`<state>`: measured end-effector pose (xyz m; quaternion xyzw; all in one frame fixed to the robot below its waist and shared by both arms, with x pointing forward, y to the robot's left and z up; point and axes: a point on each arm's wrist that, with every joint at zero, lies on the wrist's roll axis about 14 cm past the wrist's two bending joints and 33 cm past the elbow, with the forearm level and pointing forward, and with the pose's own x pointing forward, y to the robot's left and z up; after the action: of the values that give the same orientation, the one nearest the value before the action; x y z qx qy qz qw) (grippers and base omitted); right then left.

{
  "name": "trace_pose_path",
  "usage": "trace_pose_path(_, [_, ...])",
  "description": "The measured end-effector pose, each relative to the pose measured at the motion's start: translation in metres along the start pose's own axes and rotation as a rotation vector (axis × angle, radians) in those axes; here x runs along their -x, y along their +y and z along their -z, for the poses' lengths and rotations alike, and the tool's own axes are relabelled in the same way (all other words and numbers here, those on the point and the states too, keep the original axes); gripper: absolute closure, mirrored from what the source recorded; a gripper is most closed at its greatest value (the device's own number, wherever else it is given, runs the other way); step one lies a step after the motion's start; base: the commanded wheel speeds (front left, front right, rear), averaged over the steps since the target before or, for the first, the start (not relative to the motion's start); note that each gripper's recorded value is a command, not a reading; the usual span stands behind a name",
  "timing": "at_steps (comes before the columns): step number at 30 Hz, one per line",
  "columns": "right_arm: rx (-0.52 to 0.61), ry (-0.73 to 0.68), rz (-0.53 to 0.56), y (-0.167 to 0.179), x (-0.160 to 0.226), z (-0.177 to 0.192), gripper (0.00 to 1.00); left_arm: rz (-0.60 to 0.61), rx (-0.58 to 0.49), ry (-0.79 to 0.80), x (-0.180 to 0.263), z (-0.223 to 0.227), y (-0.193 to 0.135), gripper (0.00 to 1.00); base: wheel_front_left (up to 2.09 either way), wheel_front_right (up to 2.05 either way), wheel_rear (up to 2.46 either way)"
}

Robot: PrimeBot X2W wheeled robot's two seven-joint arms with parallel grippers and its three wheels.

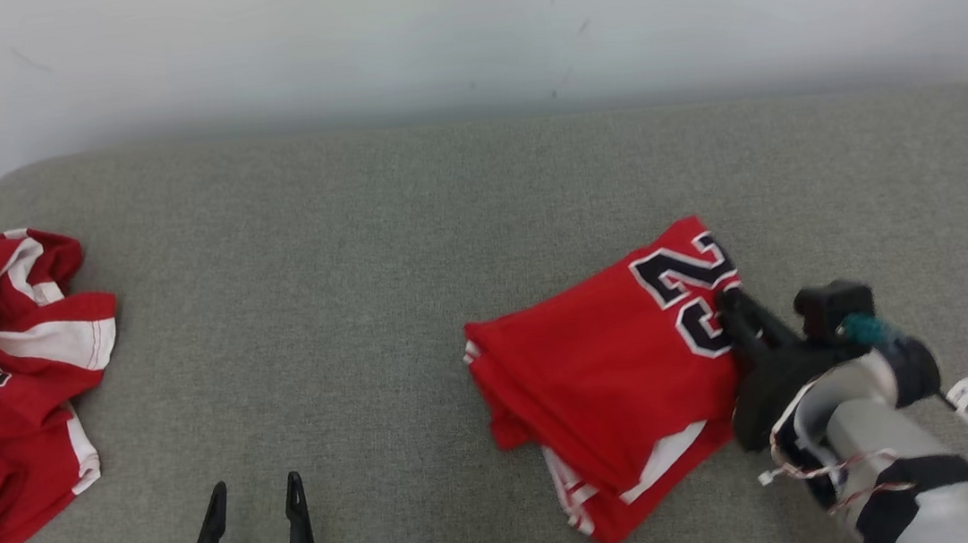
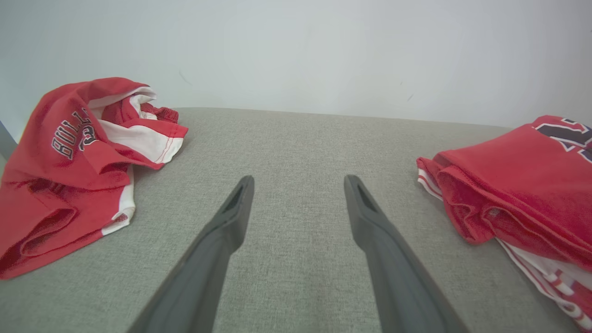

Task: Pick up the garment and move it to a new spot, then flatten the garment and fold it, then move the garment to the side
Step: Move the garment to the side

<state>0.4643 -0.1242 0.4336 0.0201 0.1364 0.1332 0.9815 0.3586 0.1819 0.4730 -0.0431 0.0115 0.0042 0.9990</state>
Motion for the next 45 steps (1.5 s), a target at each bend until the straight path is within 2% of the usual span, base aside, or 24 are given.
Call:
trace_pose_path(8, [0.165, -0.058, 0.12, -0.09, -0.032, -0.055, 1.0, 0.046, 0.001, -0.018, -0.033, -0.003, -0.011, 0.0, 0.0, 0.0, 0.0])
trace_pose_path(15, [0.269, -0.034, 0.218, -0.157, -0.052, -0.076, 1.0, 0.114, -0.014, -0.027, -0.064, 0.001, -0.025, 0.0, 0.0, 0.0, 0.0])
trace_pose_path(26, [0.372, -0.024, 0.321, -0.221, -0.069, -0.092, 1.0, 0.219, -0.058, -0.026, -0.106, 0.02, -0.043, 0.0, 0.0, 0.0, 0.0])
trace_pose_path(32, [0.453, 0.004, 0.396, -0.258, -0.056, -0.103, 1.0, 0.298, -0.058, -0.003, -0.118, 0.04, -0.062, 0.0, 0.0, 0.0, 0.0])
trace_pose_path(45, [0.555, 0.086, 0.503, -0.307, -0.04, -0.102, 1.0, 0.389, -0.057, -0.003, -0.138, 0.065, -0.082, 0.0, 0.0, 0.0, 0.0])
